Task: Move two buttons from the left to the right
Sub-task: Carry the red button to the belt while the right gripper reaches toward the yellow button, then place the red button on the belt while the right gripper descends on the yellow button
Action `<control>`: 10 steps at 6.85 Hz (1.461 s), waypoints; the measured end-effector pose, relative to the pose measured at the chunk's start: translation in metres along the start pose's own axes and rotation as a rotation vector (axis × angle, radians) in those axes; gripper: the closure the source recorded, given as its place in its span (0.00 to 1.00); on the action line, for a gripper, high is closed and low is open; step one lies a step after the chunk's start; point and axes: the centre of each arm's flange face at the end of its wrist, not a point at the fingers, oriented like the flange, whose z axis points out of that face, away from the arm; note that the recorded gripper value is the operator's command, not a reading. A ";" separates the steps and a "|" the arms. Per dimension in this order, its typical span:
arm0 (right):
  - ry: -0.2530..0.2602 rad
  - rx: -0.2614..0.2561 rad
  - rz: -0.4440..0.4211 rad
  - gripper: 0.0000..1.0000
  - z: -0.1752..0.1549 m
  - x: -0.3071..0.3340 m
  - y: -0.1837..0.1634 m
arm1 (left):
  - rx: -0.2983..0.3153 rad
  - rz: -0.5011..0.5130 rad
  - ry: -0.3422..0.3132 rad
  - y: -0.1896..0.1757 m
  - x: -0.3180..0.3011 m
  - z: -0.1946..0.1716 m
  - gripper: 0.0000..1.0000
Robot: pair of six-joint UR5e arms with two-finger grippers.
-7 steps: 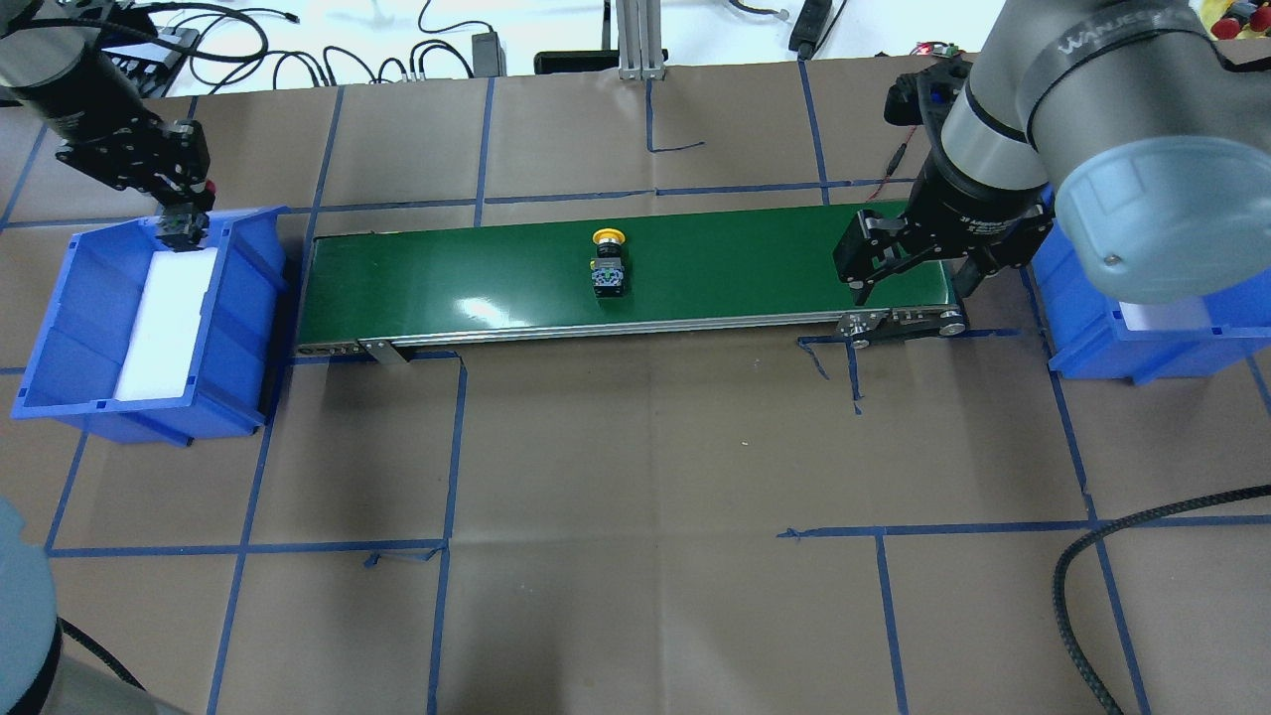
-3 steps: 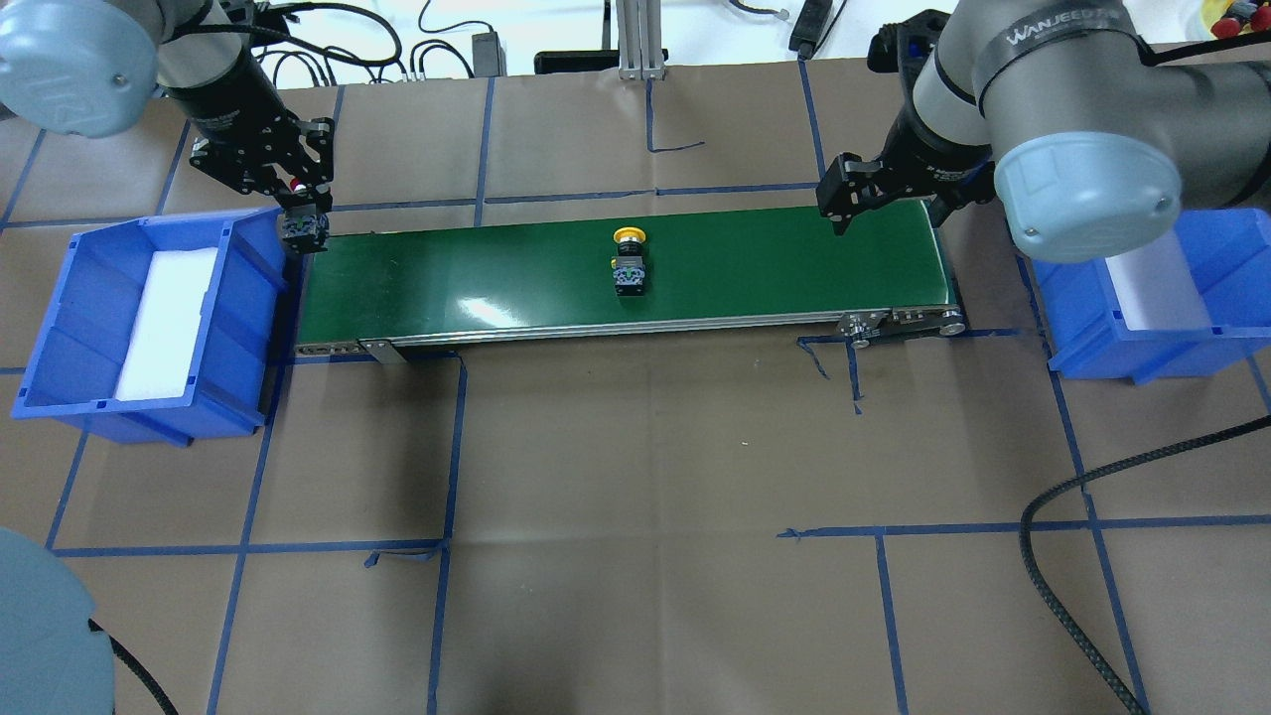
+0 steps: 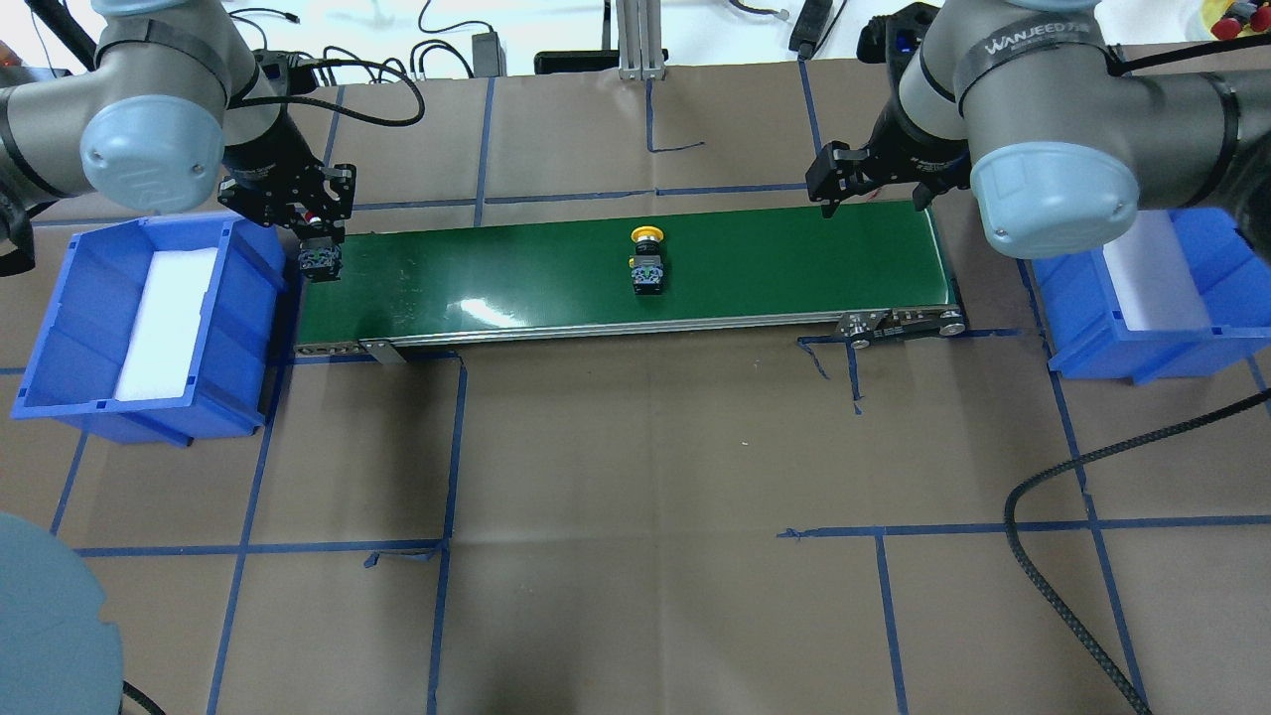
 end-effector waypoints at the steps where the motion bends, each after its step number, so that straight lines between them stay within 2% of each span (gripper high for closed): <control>1: -0.014 0.025 -0.003 0.00 0.004 -0.002 -0.005 | -0.003 0.001 -0.003 0.000 0.000 0.006 0.82; 2: -0.060 0.040 -0.006 0.00 0.008 -0.008 -0.008 | -0.017 0.005 -0.001 0.002 0.000 0.014 0.82; 3: -0.116 0.038 -0.008 0.00 0.014 -0.014 -0.009 | -0.032 0.021 0.000 0.006 0.001 0.025 0.82; 4: -0.149 0.028 -0.008 0.00 0.020 -0.018 -0.007 | -0.029 0.045 0.000 0.009 0.001 0.036 0.82; 7: -0.169 -0.012 -0.002 0.00 0.044 -0.019 -0.011 | -0.018 0.067 0.000 0.011 0.003 0.064 0.80; 8: -0.169 -0.026 0.001 0.00 0.052 -0.018 -0.011 | -0.012 0.067 -0.001 0.008 0.004 0.069 0.77; 9: -0.169 -0.036 0.002 0.00 0.058 -0.018 -0.012 | 0.002 0.065 -0.002 0.004 0.004 0.072 0.66; 10: -0.169 -0.042 0.003 0.00 0.063 -0.017 -0.013 | 0.019 0.060 -0.004 0.001 0.003 0.072 0.23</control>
